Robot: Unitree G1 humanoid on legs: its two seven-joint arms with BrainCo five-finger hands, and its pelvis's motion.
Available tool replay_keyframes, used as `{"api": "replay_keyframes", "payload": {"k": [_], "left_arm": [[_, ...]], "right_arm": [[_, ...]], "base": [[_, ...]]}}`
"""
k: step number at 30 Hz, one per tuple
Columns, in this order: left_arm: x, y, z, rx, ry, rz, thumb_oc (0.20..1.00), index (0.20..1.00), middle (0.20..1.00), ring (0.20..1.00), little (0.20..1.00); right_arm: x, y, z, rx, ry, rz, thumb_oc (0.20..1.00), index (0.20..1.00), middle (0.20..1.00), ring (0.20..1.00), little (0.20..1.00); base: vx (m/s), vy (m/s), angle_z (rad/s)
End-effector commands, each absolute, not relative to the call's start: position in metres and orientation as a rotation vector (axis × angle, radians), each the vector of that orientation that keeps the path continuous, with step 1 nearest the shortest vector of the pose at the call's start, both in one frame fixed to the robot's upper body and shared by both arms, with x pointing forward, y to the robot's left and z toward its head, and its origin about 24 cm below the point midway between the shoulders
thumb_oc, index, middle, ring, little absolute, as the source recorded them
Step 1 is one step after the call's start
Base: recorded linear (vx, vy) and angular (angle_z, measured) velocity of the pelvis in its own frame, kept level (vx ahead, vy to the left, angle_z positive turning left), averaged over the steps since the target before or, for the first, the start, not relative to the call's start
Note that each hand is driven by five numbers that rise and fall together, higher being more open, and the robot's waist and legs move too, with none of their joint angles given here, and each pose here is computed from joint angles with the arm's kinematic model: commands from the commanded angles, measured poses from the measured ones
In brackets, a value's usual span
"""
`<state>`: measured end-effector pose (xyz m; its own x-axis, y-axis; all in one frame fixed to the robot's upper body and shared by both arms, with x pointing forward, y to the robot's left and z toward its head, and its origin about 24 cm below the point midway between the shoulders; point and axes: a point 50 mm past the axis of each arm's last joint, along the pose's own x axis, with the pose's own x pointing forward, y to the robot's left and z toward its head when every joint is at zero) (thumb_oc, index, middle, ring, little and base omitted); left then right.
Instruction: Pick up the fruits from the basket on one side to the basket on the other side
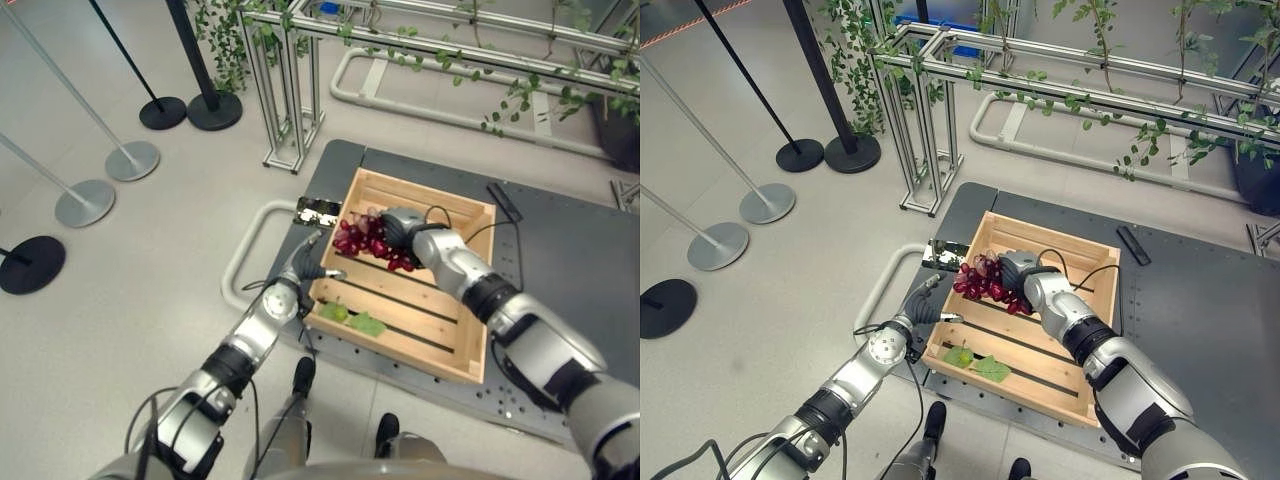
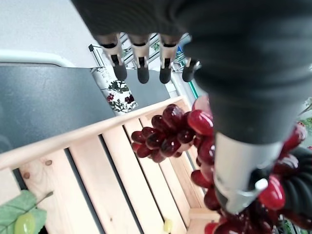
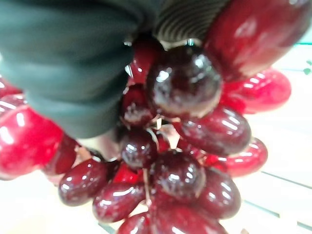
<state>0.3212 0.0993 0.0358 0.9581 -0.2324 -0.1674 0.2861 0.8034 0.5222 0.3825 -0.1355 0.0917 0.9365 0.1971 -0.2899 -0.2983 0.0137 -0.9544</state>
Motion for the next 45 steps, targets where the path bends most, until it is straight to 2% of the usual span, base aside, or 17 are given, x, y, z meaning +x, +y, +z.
{"api": "replay_keyframes", "payload": {"k": [1, 13, 19, 27, 36, 45], "left_arm": [[0.331, 0.091, 0.051, 0.624, 0.016, -0.282, 1.0, 1.0, 1.0, 1.0, 1.0], [0.331, 0.094, 0.052, 0.62, 0.013, -0.265, 1.0, 1.0, 1.0, 1.0, 1.0], [0.33, 0.106, 0.059, 0.504, 0.001, -0.212, 1.0, 1.0, 1.0, 1.0, 1.0], [0.332, 0.1, 0.07, 0.355, -0.012, -0.206, 1.0, 1.0, 1.0, 1.0, 1.0], [0.337, 0.089, 0.087, 0.374, -0.071, -0.237, 1.0, 1.0, 1.0, 1.0, 1.0], [0.343, 0.08, 0.095, 0.363, -0.087, -0.233, 1.0, 1.0, 1.0, 1.0, 1.0]], "right_arm": [[0.393, -0.129, 0.123, -1.473, -0.025, 0.301, 0.2, 0.2, 0.2, 0.2, 0.2], [0.386, -0.13, 0.112, -1.432, -0.017, 0.321, 0.2, 0.2, 0.2, 0.2, 0.2], [0.38, -0.141, 0.094, -1.46, 0.042, 0.32, 0.2, 0.2, 0.2, 0.2, 0.2], [0.374, -0.139, 0.076, -1.483, 0.087, 0.344, 0.2, 0.2, 0.2, 0.2, 0.2], [0.376, -0.133, 0.09, -1.656, 0.012, 0.33, 0.2, 0.2, 0.2, 0.2, 0.2], [0.371, -0.123, 0.102, -1.61, -0.089, 0.33, 0.2, 0.2, 0.2, 0.2, 0.2]], "base": [[0.0, 0.0, 0.0], [0.0, 0.0, 0.0], [0.0, 0.0, 0.0], [0.0, 0.0, 0.0], [0.0, 0.0, 0.0], [0.0, 0.0, 0.0]]}}
